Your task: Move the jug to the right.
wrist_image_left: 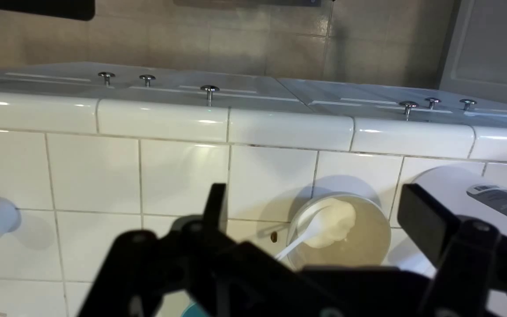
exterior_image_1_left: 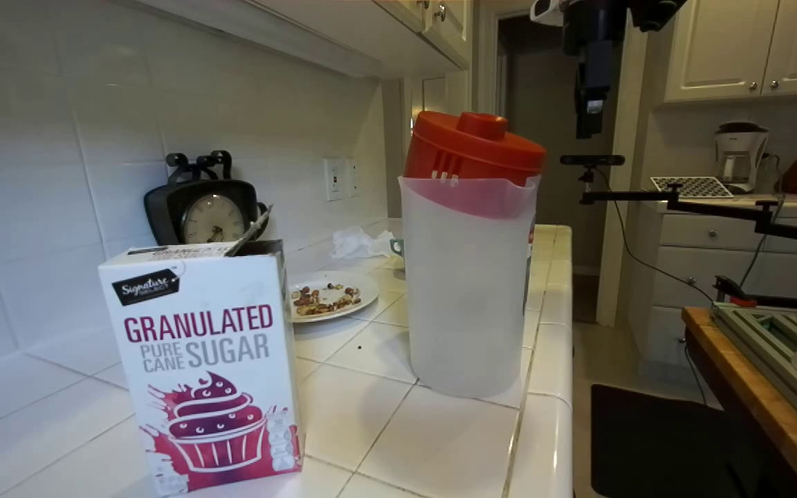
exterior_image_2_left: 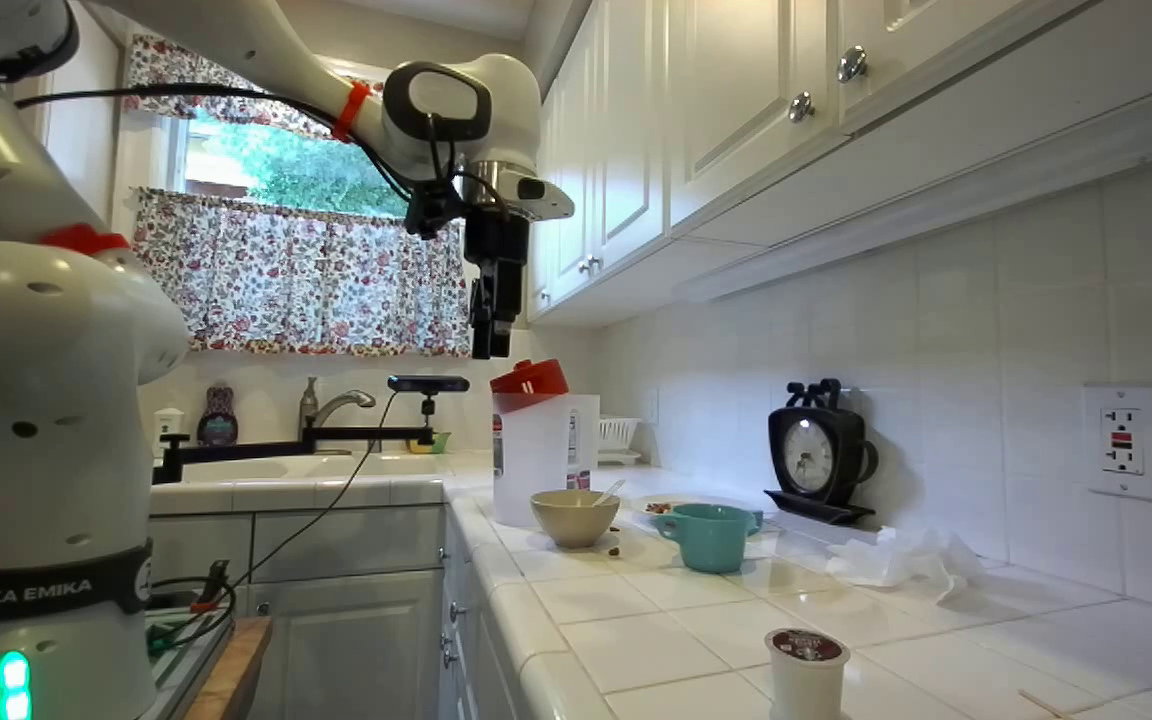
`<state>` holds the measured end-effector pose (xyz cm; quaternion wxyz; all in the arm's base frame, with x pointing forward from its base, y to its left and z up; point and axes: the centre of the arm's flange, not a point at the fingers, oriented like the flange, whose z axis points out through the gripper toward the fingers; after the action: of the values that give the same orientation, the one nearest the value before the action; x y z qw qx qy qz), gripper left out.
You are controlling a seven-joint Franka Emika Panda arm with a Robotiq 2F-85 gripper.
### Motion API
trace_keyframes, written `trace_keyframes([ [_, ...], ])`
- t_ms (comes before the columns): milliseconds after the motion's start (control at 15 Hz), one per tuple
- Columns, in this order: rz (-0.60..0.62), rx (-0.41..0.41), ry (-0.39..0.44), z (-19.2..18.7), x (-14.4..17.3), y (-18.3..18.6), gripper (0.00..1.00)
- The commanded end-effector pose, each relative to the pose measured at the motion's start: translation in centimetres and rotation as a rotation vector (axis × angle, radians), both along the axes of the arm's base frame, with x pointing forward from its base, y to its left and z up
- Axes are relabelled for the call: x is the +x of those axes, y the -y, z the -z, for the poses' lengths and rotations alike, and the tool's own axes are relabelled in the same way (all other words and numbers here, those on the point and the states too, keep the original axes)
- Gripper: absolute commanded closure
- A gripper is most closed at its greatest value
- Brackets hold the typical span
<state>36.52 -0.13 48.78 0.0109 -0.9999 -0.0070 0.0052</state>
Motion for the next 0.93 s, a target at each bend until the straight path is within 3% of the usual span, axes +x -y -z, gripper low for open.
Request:
trace_keyframes([
  [0, 0.0, 0.0, 0.0, 0.0, 0.0, 0.0, 0.0],
  [133, -0.016, 0.002, 0.019, 0.0, 0.0, 0.0, 0.0],
  [533, -0.241, 0.08, 0.274, -1.3, 3.0, 2.6, 0.0],
  [733, -0.279, 0.185, 0.301, -0.6, 5.1, 2.7, 0.0],
  [867, -0.221, 0.246, 0.292, -0.1, 6.5, 2.2, 0.0],
])
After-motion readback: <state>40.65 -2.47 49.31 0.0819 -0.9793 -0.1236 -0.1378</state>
